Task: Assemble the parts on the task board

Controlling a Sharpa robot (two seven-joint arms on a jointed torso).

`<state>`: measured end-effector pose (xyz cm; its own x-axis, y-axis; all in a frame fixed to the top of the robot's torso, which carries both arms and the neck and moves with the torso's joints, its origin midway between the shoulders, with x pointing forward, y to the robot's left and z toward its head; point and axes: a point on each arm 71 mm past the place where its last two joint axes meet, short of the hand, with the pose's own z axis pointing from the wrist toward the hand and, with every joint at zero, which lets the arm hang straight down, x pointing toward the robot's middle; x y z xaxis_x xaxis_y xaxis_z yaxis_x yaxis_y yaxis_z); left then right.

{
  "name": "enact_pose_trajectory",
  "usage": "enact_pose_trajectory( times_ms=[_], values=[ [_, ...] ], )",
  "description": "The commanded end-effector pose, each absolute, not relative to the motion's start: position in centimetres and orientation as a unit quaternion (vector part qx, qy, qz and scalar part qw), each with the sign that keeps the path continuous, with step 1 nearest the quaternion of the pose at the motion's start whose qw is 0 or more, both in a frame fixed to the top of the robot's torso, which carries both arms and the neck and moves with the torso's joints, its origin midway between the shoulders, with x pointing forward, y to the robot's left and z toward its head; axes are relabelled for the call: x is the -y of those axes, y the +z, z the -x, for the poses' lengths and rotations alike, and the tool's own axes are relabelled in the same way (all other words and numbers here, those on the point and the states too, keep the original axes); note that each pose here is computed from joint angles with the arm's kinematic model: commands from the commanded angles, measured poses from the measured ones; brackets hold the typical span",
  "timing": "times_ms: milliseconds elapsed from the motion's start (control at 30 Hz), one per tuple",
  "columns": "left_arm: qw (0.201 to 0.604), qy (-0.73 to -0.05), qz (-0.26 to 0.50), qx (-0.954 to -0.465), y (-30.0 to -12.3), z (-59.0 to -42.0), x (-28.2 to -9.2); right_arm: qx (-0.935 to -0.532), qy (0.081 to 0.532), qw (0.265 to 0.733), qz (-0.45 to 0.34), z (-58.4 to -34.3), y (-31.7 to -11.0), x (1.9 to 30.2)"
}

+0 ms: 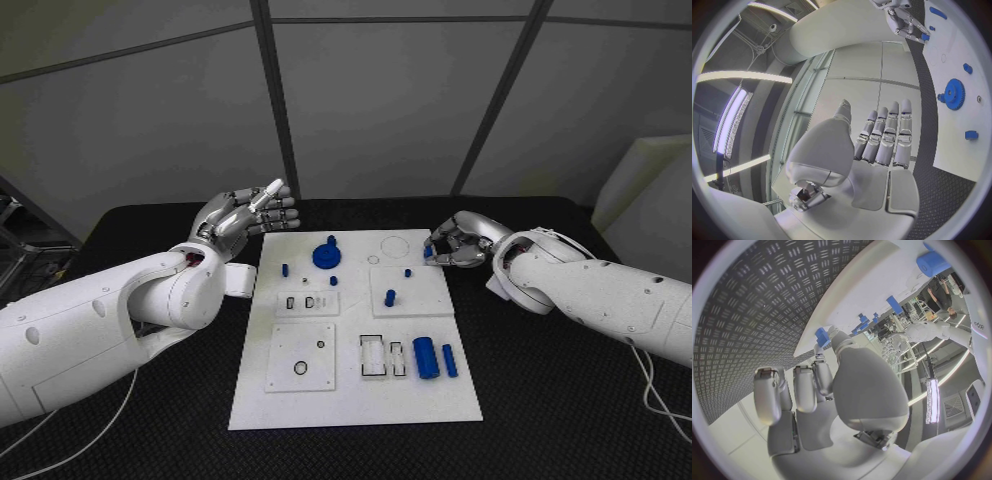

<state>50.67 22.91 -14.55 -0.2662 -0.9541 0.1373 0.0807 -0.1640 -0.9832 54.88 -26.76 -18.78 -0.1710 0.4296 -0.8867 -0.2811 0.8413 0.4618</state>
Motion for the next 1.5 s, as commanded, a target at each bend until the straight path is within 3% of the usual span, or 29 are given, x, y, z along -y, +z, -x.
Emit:
enact_pose_trajectory(
  times_ms=[33, 967, 1500],
  values=[
    [0.414, -0.628, 0.435, -0.495, -14.4, -50.7, -22.8, -0.720, 0.270, 0.638, -0.048, -55.0, -18.8, 26.7],
    [0.414, -0.627, 0.436, -0.496, -14.4, -50.7, -22.9, -0.716, 0.267, 0.643, -0.055, -55.2, -18.8, 26.5],
    [0.415, -0.625, 0.437, -0.496, -14.5, -50.8, -23.0, -0.684, 0.284, 0.669, -0.061, -54.3, -17.8, 25.8]
  ],
)
